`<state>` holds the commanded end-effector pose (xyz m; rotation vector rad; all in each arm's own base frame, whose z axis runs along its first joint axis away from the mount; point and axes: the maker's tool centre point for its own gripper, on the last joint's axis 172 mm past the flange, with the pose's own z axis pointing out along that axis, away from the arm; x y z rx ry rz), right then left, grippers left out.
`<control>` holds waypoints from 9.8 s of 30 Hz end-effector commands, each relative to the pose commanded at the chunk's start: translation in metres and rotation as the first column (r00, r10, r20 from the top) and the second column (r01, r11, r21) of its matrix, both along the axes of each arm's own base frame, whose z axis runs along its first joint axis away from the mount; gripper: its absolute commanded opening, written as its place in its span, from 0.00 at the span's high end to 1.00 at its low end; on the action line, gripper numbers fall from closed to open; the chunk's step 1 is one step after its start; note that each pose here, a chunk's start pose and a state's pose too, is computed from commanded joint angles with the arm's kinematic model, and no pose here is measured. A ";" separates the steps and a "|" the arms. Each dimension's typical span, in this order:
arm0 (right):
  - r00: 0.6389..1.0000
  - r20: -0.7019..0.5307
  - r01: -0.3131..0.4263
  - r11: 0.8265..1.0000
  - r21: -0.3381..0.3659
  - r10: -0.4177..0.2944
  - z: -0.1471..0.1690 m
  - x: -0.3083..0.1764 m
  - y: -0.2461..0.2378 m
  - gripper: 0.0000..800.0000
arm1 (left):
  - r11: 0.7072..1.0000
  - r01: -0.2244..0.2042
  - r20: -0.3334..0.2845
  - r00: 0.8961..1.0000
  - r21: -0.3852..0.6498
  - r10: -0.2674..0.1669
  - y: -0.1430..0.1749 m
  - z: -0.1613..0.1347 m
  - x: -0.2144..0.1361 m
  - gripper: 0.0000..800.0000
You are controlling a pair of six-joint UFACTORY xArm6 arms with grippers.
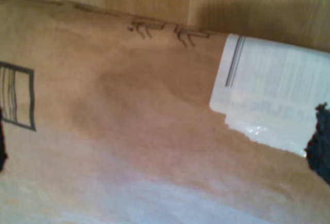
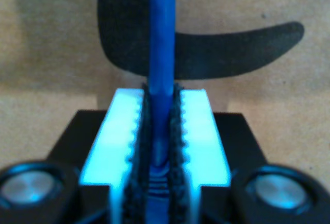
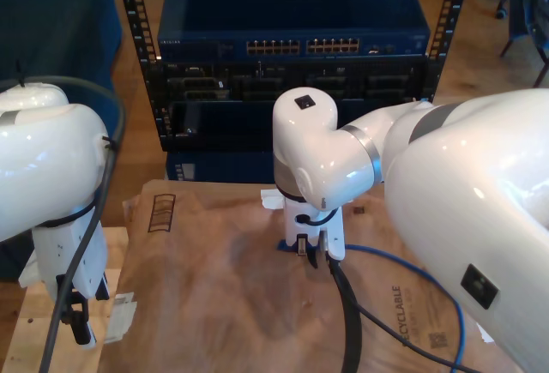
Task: Grab the cable and plug it in
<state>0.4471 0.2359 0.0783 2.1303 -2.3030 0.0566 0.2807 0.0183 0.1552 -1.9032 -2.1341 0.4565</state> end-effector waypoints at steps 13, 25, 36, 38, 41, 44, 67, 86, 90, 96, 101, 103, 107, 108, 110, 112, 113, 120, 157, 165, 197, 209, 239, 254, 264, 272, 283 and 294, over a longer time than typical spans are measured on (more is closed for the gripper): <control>0.995 0.071 0.062 0.997 0.041 -0.065 0.146 -0.033 -0.043 1.00 | 0.965 -0.059 0.075 0.994 -0.257 0.081 -0.085 0.048 0.035 0.00; 0.982 0.081 0.151 0.971 0.184 -0.168 0.244 -0.067 -0.078 1.00 | 0.857 0.016 0.189 0.977 -0.515 0.096 -0.199 0.133 0.087 0.00; 0.977 0.020 0.191 0.911 0.366 -0.213 0.303 -0.104 -0.104 1.00 | 0.777 0.032 0.167 0.981 -0.628 0.095 -0.227 0.184 0.063 0.00; 0.976 0.038 0.183 0.905 0.384 -0.213 0.316 -0.099 -0.100 1.00 | 0.775 0.055 0.199 0.975 -0.630 0.093 -0.228 0.197 0.070 0.00; 0.976 0.058 0.165 0.887 0.431 -0.210 0.337 -0.093 -0.089 1.00 | 0.769 0.084 0.243 0.965 -0.633 0.094 -0.230 0.216 0.079 0.00; 0.975 0.077 0.150 0.874 0.461 -0.208 0.355 -0.088 -0.081 1.00 | 0.737 0.110 0.277 0.955 -0.667 0.108 -0.241 0.243 0.086 0.00; 0.976 0.158 0.043 0.836 0.546 -0.153 0.415 -0.091 -0.054 1.00 | 0.474 0.140 0.221 0.968 -0.870 0.120 -0.292 0.338 0.063 0.00; 0.989 0.116 0.016 0.837 0.547 -0.095 0.402 -0.104 -0.041 1.00 | 0.422 0.127 0.209 0.966 -0.898 0.153 -0.287 0.352 0.069 0.24; 0.989 0.113 0.015 0.833 0.553 -0.093 0.402 -0.105 -0.040 1.00 | 0.420 0.135 0.216 0.964 -0.897 0.152 -0.286 0.352 0.070 0.33; 0.989 0.116 0.013 0.833 0.554 -0.093 0.404 -0.105 -0.040 1.00 | 0.422 0.136 0.218 0.964 -0.897 0.154 -0.286 0.351 0.070 0.50; 0.989 0.118 0.012 0.832 0.554 -0.093 0.404 -0.105 -0.040 1.00 | 0.421 0.124 0.211 0.963 -0.899 0.167 -0.281 0.350 0.074 0.58; 0.989 0.118 0.012 0.832 0.554 -0.093 0.404 -0.105 -0.040 1.00 | 0.421 0.123 0.210 0.963 -0.899 0.167 -0.281 0.349 0.074 0.61; 0.989 0.118 0.012 0.832 0.554 -0.093 0.404 -0.105 -0.040 1.00 | 0.419 0.121 0.208 0.964 -0.900 0.166 -0.281 0.349 0.073 0.62; 0.989 0.118 0.012 0.832 0.554 -0.093 0.404 -0.105 -0.040 1.00 | 0.419 0.121 0.208 0.964 -0.900 0.168 -0.281 0.349 0.073 0.64; 0.989 0.117 0.012 0.832 0.555 -0.093 0.405 -0.105 -0.039 1.00 | 0.417 0.122 0.202 0.967 -0.901 0.154 -0.282 0.349 0.069 0.65; 0.989 0.119 0.011 0.832 0.554 -0.093 0.405 -0.105 -0.040 1.00 | 0.416 0.122 0.200 0.968 -0.901 0.149 -0.282 0.349 0.067 0.67; 0.989 0.119 0.012 0.831 0.555 -0.094 0.405 -0.104 -0.039 1.00 | 0.416 0.122 0.200 0.968 -0.901 0.149 -0.282 0.349 0.067 0.67; 0.988 0.121 0.010 0.832 0.554 -0.092 0.405 -0.104 -0.040 1.00 | 0.414 0.120 0.194 0.971 -0.903 0.142 -0.282 0.348 0.065 0.77; 0.989 0.124 -0.001 0.833 0.553 -0.082 0.404 -0.104 -0.039 1.00 | 0.347 0.043 0.101 0.983 -0.937 0.151 -0.277 0.344 0.069 0.76; 0.989 0.123 0.001 0.833 0.553 -0.082 0.403 -0.103 -0.039 1.00 | 0.343 0.034 0.087 0.986 -0.939 0.141 -0.277 0.341 0.066 0.83; 0.946 0.324 -0.202 0.827 0.524 0.026 0.447 -0.105 -0.043 0.00 | 0.277 -0.150 -0.126 0.986 -0.949 0.105 -0.269 0.347 0.066 1.00; 0.879 0.475 -0.248 0.818 0.518 -0.035 0.481 -0.102 -0.054 0.11 | 0.242 -0.287 -0.282 0.958 -0.927 0.055 -0.250 0.342 0.078 1.00; 0.498 0.866 -0.599 0.707 0.376 -0.039 0.498 -0.118 0.005 0.01 | 0.073 -0.372 -0.378 0.922 -0.925 -0.087 -0.226 0.399 0.067 0.99; 0.372 0.928 -0.684 0.678 0.269 0.007 0.503 -0.124 0.024 0.00 | 0.084 -0.440 -0.448 0.884 -0.894 -0.137 -0.220 0.411 0.059 0.98; 0.368 0.930 -0.676 0.682 0.279 -0.015 0.500 -0.120 0.025 0.29 | 0.061 -0.433 -0.437 0.883 -0.899 -0.171 -0.218 0.420 0.053 0.97; 0.352 0.935 -0.675 0.683 0.280 -0.036 0.507 -0.119 0.024 0.43 | 0.063 -0.437 -0.441 0.878 -0.897 -0.188 -0.217 0.419 0.050 0.97; 0.352 0.935 -0.685 0.673 0.279 -0.029 0.505 -0.121 0.031 0.48 | 0.072 -0.452 -0.457 0.868 -0.889 -0.191 -0.217 0.416 0.050 0.96; 0.354 0.935 -0.682 0.676 0.279 -0.029 0.500 -0.118 0.034 0.53 | 0.100 -0.479 -0.489 0.848 -0.872 -0.205 -0.216 0.417 0.046 0.97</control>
